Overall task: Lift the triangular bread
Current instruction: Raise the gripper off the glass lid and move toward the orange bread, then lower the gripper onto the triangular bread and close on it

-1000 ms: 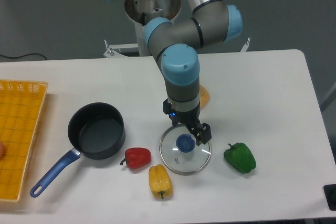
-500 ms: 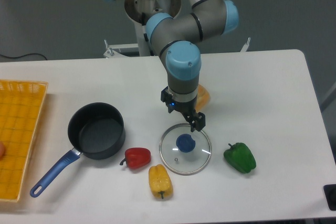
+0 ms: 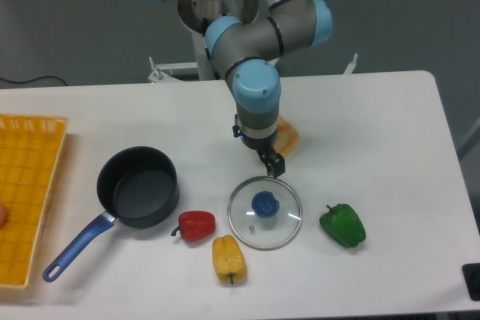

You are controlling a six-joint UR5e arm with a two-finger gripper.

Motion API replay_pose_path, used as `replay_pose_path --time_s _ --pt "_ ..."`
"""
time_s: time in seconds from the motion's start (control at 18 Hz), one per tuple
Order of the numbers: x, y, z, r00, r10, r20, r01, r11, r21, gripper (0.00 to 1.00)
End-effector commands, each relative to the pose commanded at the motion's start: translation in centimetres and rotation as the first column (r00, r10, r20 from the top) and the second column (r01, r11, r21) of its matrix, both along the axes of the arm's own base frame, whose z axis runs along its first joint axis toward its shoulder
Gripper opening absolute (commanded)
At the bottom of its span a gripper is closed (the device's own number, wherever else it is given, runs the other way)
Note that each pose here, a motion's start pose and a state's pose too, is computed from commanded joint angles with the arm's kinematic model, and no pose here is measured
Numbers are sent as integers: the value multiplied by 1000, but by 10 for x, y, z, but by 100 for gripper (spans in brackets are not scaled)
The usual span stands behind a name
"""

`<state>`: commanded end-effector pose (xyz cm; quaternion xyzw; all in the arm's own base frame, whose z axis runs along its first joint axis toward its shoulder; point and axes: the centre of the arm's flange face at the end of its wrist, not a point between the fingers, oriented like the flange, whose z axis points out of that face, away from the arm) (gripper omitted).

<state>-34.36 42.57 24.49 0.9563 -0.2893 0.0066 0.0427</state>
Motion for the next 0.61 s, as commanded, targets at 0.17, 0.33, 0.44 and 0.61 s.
replay_pose_path --time_s 0.17,0.33,0.44,0.61 --pt "-11 -14 -1 983 -184 6 184 982 -36 100" --pt "-24 -25 0 969 -246 15 246 969 -35 100" --pt "-27 -26 4 964 -266 10 266 963 -30 100" --pt "-26 -25 3 940 -340 24 341 940 -23 100"
